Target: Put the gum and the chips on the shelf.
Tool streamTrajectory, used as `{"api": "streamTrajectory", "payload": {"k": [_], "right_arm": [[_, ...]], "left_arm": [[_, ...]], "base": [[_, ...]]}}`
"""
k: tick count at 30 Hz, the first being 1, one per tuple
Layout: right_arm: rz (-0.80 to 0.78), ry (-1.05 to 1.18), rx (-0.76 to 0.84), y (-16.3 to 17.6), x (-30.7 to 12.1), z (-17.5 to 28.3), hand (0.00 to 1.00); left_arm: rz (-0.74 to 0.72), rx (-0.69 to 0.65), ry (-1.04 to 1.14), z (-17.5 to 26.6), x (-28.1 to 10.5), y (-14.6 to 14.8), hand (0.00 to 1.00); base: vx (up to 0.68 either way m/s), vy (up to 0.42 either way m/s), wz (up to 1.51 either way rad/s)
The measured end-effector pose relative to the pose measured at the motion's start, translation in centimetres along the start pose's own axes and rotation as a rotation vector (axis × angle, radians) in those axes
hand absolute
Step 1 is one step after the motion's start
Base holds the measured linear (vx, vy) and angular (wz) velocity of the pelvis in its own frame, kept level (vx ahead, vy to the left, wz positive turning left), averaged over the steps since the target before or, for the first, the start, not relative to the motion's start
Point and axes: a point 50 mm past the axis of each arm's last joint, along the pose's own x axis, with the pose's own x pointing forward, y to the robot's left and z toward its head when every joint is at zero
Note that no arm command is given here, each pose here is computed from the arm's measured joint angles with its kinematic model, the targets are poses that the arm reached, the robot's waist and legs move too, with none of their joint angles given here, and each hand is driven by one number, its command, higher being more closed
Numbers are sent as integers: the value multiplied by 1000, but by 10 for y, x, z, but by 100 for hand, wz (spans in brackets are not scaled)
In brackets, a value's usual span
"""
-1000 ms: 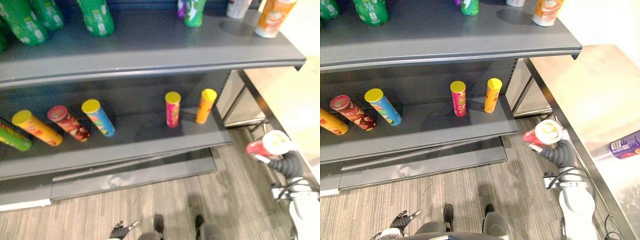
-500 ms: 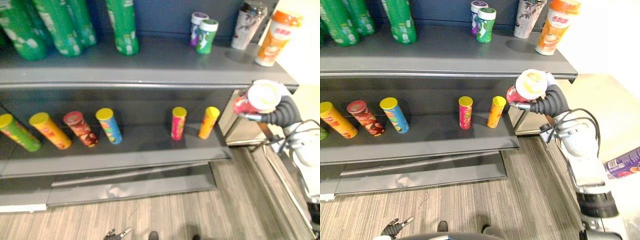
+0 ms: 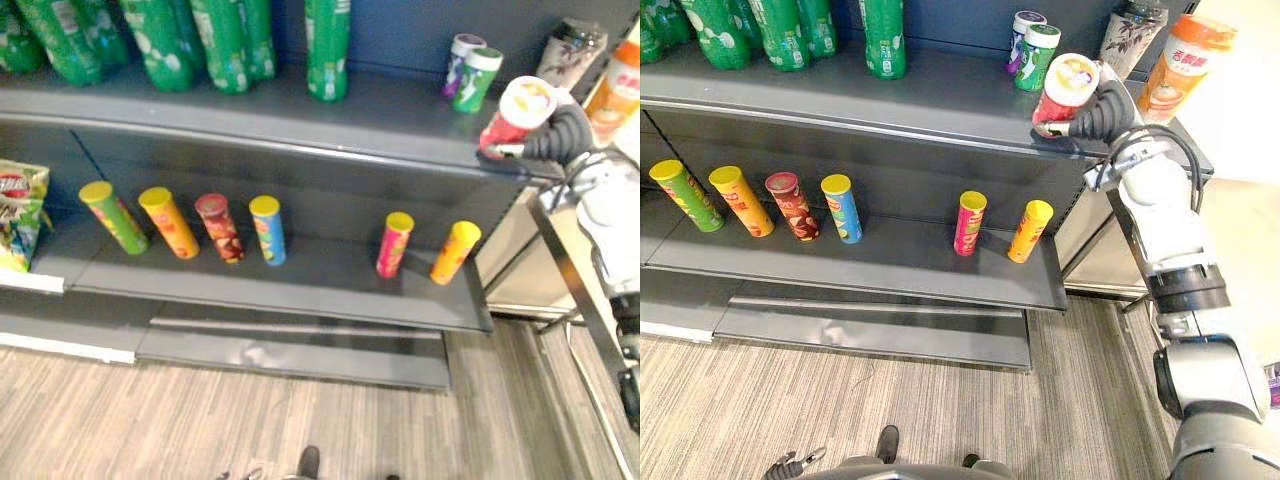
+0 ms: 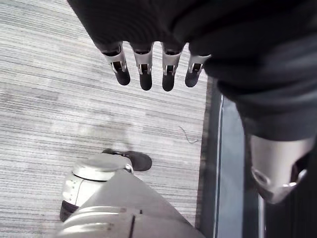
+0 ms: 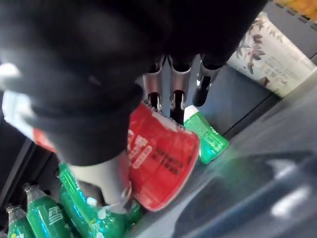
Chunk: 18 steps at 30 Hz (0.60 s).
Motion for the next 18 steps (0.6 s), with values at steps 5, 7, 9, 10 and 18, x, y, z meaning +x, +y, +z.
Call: {"api": "streamTrajectory", "payload": {"k": [5,7,9,10,18], "right_arm": [[-18,-36,28,-7,14,13,100],[-14,-42,37,-7,18,16,100],[-6,-34,31,-7,23,17,100],[-7,-21,39,-8,25,15,100],[-25,92,49,-18,44,6,100]], "left_arm": [[21,-29,-4,2,0,5,0],[21,-29,-6,2,1,5,0],[17,-29,-20,8,2,4,0],[12,-24,-35,14,3,2,0],[-30,15,-105,39,7,-8,0]], "base": [[0,0,0],[13,-10,-2],[17,-12,0],[0,0,0],[0,0,0]]}}
